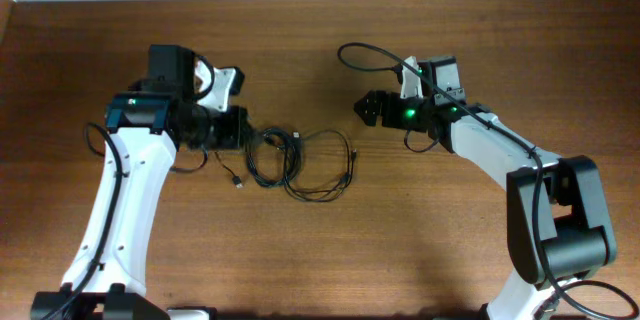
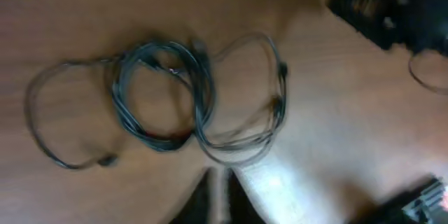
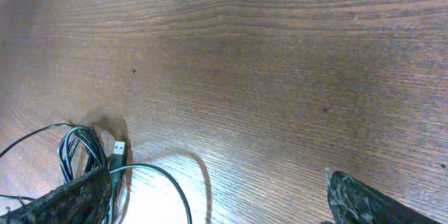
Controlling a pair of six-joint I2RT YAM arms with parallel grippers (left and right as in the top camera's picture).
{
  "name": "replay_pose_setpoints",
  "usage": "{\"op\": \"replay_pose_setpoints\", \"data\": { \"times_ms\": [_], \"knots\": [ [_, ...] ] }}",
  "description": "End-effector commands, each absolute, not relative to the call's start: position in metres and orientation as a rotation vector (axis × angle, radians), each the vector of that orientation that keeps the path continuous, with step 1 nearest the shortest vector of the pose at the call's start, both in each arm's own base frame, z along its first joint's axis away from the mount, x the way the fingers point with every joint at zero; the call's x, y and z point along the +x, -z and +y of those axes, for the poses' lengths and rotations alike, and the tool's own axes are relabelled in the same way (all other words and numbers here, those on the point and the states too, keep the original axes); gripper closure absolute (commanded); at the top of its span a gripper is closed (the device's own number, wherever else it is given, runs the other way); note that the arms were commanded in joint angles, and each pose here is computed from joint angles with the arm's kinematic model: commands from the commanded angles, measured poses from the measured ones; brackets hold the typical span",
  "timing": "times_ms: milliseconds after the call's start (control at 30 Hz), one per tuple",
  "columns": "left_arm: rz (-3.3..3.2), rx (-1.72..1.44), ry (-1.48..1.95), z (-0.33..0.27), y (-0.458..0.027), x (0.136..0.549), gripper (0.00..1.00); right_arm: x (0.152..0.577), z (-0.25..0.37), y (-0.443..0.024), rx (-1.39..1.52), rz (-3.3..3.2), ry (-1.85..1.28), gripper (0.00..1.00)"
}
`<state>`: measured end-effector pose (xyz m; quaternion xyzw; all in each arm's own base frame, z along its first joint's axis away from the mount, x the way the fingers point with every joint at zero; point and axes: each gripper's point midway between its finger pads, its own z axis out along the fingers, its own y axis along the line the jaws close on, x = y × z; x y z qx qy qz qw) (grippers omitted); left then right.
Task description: Untangle cables
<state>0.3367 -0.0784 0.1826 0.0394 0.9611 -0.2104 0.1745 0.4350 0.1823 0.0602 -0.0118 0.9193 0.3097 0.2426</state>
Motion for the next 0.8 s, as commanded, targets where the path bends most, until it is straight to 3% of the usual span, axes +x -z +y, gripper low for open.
{"op": "replay_pose_setpoints", "data": {
  "times_ms": [0, 67, 133, 400, 467, 767],
  "knots": [
    [2.709, -0.226, 0.29, -0.036, -0.176, 0.36, 0.94, 0.437, 0.181, -0.057, -0.025, 2.516, -0.839, 0.02],
    [2.701, -0.314, 0.277, -0.033, -0.17, 0.368, 0.67, 0.437, 0.181, -0.057, -0.025, 2.516, -0.839, 0.02],
    [2.748, -0.337, 0.281, -0.037, -0.152, 0.371, 0.56, 0.437, 0.181, -0.057, -0.025, 2.516, -0.839, 0.02],
    [3.0, -0.257, 0.198, -0.071, -0.057, 0.371, 0.73, 0.437, 0.181, -0.057, -0.025, 2.516, -0.839, 0.02],
    [3.052, -0.282, 0.073, -0.058, -0.039, 0.366, 0.64, 0.437, 0.181, -0.057, -0.025, 2.516, -0.839, 0.02],
    [3.182, -0.296, -0.046, -0.048, 0.011, 0.352, 0.64, 0.437, 0.181, -0.057, -0.025, 2.516, -0.839, 0.02]
  ]
}}
